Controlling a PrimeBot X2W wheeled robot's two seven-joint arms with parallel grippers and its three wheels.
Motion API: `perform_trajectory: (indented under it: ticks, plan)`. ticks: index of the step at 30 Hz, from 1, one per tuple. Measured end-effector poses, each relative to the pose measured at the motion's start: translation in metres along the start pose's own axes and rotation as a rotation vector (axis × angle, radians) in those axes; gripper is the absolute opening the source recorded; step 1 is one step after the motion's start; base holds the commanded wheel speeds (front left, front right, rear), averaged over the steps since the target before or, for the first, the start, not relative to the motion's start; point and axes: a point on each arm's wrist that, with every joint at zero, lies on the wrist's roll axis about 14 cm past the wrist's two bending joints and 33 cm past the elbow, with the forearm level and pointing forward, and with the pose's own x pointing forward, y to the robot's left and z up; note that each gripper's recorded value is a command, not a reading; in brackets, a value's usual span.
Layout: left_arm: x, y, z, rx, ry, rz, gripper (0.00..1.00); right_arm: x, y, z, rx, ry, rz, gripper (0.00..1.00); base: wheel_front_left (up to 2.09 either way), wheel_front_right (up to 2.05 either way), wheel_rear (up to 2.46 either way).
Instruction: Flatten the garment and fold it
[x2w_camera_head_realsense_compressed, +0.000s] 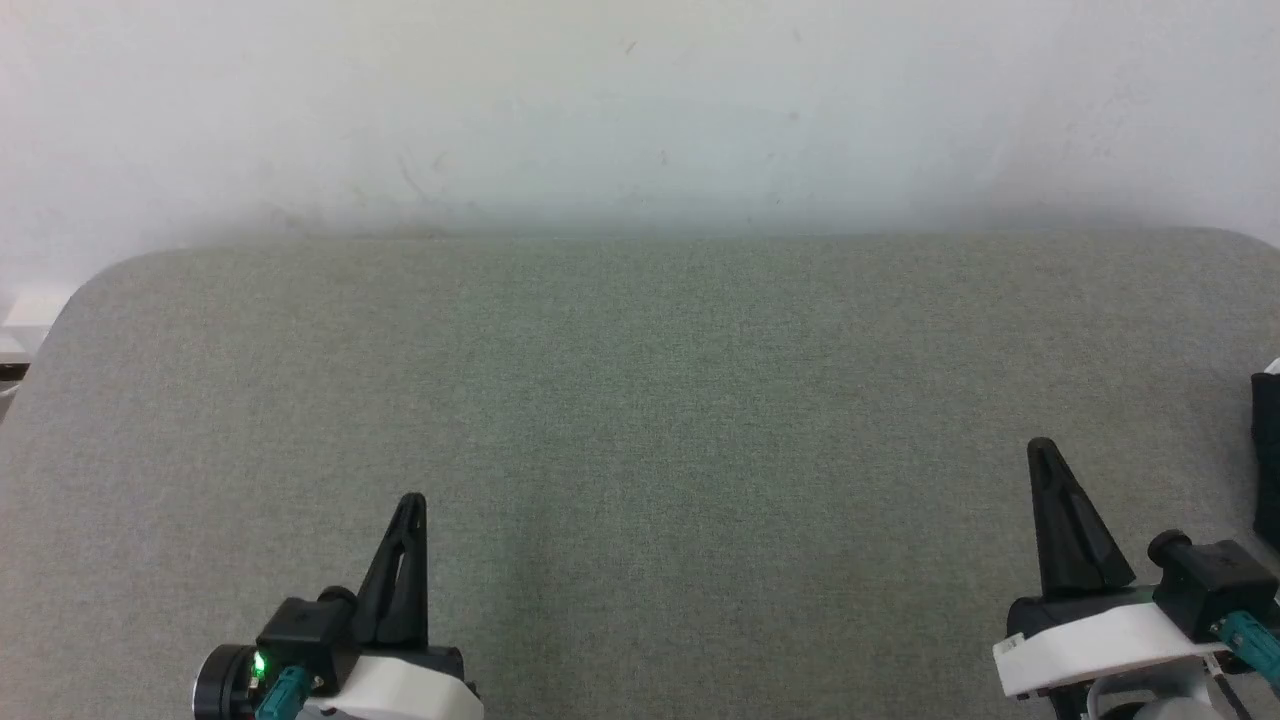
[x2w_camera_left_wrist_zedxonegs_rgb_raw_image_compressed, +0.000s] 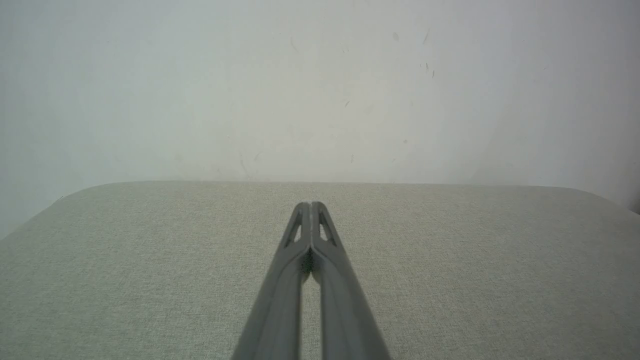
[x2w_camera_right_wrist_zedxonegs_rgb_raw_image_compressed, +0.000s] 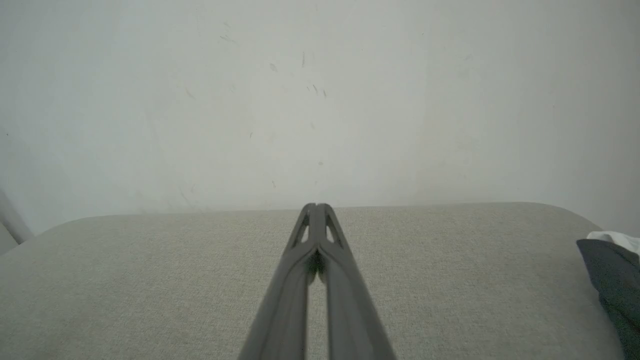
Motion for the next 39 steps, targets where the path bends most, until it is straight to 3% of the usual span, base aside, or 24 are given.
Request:
perform_trajectory:
  ticks: [39]
  plan:
    - [0.0041,0.0004,-0.0021,0.02,0.049,0.001,0.0,-0.0001,0.002,-0.0039,-0.05,0.06,0.012,0.0,0.0,0.0,0.0]
